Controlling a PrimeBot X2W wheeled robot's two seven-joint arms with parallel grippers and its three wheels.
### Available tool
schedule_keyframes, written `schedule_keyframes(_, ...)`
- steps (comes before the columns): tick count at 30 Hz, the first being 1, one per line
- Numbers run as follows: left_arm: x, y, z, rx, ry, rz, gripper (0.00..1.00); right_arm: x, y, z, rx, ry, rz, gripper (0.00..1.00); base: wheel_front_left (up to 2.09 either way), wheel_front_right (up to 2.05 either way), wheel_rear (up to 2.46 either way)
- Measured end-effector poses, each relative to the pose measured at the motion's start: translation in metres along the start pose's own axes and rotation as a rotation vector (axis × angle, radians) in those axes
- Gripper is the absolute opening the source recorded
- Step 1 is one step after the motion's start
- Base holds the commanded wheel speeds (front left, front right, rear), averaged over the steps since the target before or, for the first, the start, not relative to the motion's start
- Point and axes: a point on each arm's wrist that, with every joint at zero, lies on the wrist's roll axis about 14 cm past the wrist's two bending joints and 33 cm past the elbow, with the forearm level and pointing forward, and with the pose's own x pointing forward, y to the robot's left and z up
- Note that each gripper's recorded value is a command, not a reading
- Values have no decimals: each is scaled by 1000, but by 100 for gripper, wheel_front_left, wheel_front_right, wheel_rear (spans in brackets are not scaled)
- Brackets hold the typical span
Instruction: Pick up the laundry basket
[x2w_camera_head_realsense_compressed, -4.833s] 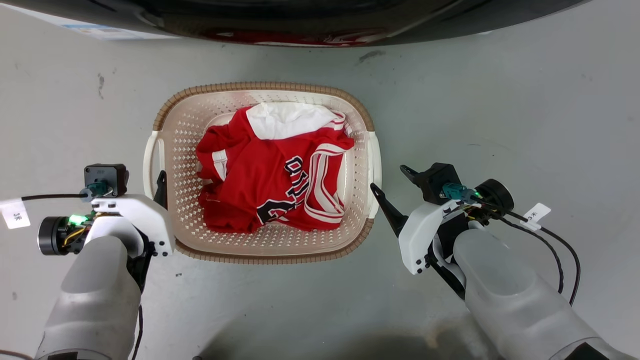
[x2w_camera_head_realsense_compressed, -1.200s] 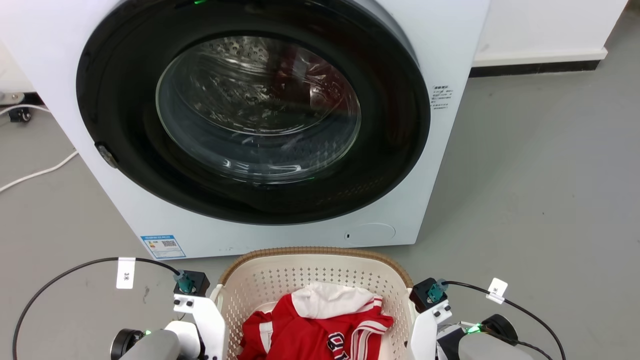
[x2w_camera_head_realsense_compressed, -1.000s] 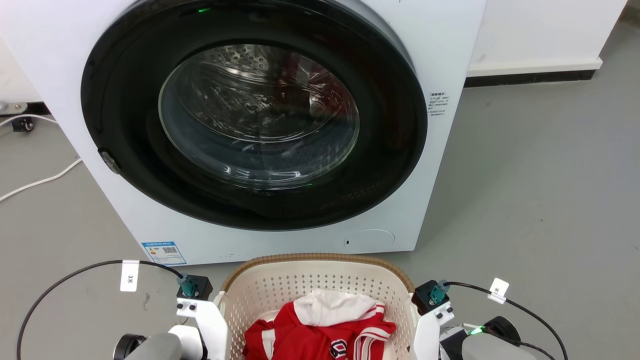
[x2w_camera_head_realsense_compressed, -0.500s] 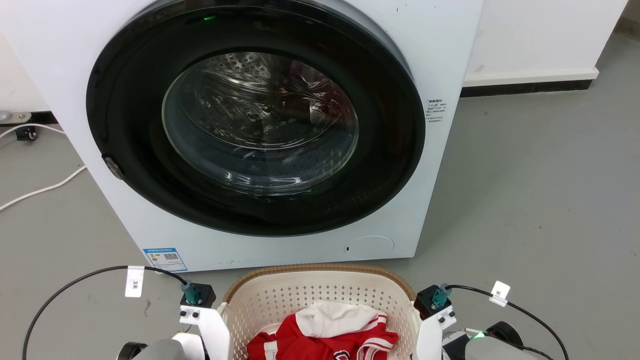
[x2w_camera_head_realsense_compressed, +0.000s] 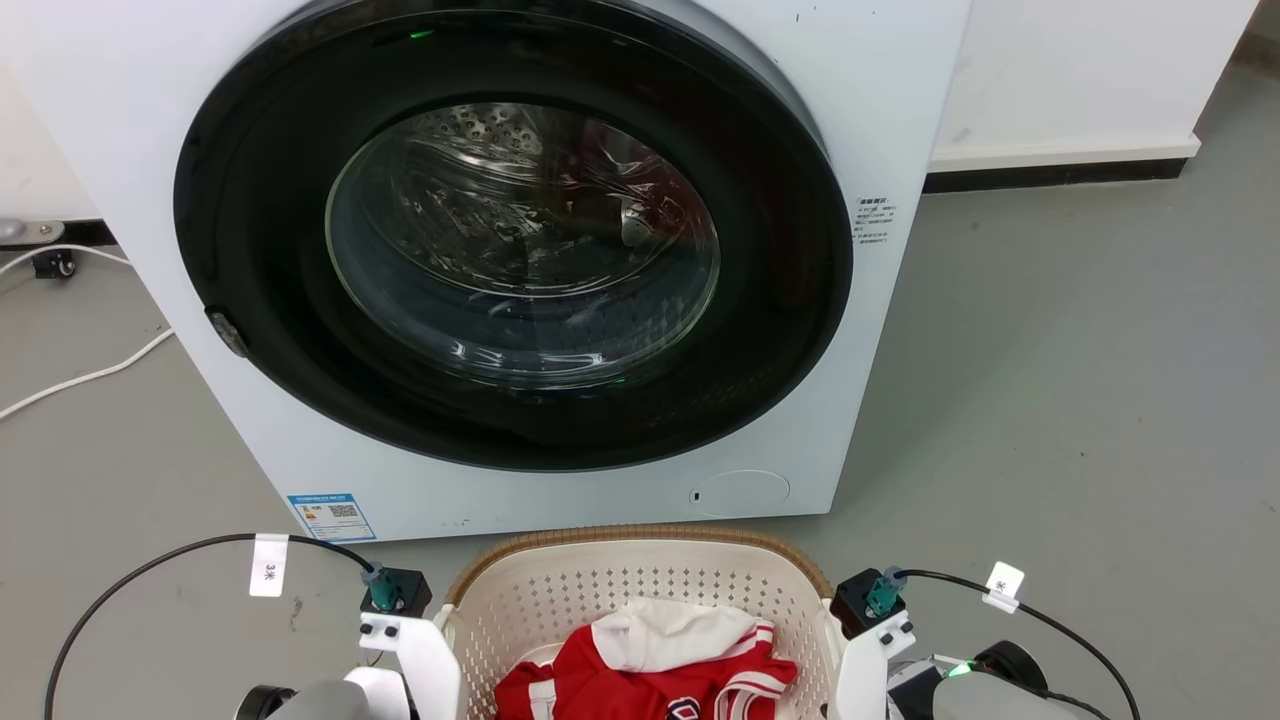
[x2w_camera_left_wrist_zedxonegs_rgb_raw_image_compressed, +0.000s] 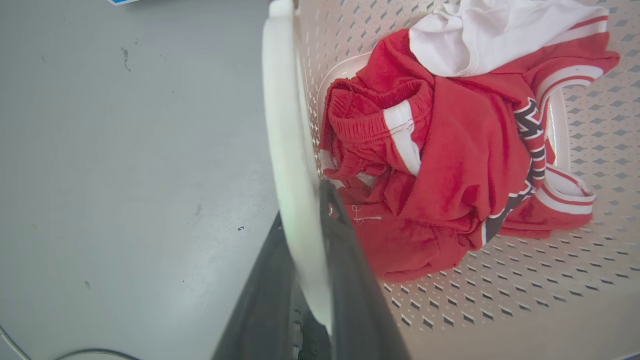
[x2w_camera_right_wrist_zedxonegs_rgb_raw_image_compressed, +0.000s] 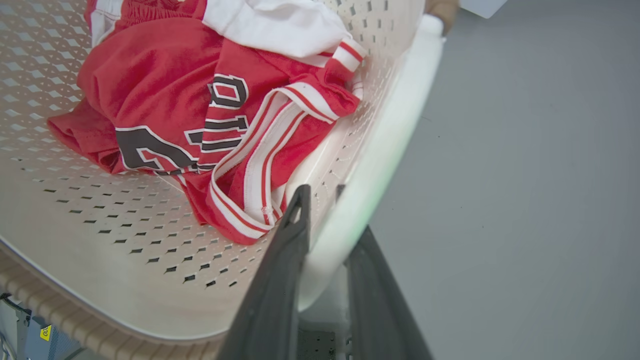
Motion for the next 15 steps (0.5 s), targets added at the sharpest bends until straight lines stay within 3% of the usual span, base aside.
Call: schedule_keyframes(15, 1, 1, 1, -3, -10, 4, 0, 1, -2, 1, -7, -7, -7, 0, 0, 0, 0)
